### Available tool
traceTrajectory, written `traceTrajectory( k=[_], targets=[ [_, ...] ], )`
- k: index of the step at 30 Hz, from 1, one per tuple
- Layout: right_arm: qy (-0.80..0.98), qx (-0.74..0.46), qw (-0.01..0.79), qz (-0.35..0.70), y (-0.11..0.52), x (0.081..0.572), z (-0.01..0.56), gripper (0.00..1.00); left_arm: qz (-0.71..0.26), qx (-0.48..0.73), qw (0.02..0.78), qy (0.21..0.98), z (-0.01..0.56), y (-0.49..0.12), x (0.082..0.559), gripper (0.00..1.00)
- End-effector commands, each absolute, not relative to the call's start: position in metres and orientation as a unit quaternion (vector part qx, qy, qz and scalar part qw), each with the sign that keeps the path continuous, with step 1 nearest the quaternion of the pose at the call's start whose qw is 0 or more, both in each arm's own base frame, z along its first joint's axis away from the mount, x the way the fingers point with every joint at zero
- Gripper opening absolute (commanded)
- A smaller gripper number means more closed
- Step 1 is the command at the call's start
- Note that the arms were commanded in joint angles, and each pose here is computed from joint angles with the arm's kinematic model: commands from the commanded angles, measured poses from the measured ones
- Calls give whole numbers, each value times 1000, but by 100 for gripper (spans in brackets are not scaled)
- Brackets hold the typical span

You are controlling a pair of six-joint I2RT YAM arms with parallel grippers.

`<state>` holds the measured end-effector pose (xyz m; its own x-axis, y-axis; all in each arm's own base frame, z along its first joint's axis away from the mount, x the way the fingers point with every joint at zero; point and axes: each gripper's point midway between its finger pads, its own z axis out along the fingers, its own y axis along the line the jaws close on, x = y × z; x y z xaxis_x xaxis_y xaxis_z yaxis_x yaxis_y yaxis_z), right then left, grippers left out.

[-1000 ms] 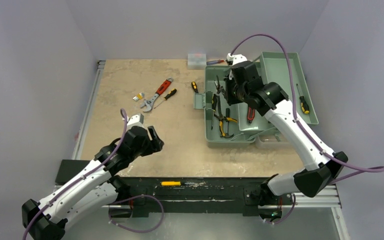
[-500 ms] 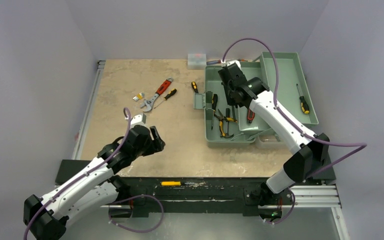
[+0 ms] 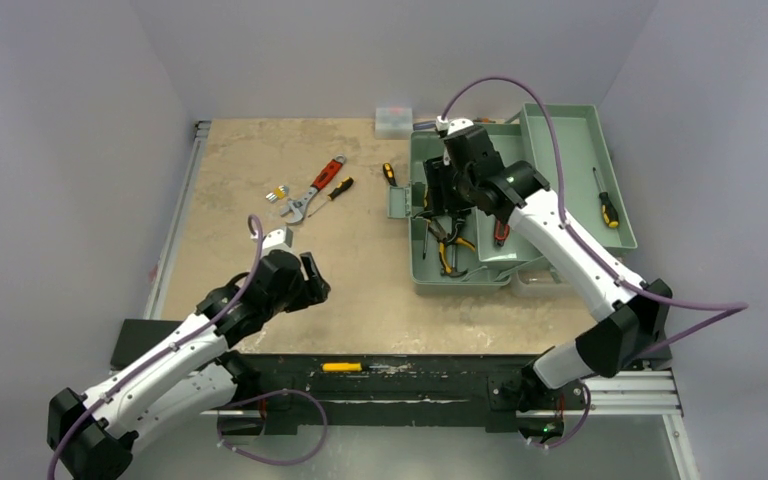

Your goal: Pack the tool kit

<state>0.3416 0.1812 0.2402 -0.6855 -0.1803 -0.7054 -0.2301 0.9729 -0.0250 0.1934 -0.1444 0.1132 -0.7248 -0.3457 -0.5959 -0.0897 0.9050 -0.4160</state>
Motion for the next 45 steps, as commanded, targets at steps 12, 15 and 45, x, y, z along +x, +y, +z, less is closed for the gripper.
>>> traceTrajectory(
  k=[12,15,45],
  targets=[
    [844,-144,452,250,229,302,277,61,-42,-34,421,906,176,-139,260,63],
    [840,-143,460,250,224,297,281,61,-18,-20,444,896,192,-141,281,64],
    [838,-154,462,246,222,293,275,63,-113,43,273,954,98,-179,491,60]
  ],
)
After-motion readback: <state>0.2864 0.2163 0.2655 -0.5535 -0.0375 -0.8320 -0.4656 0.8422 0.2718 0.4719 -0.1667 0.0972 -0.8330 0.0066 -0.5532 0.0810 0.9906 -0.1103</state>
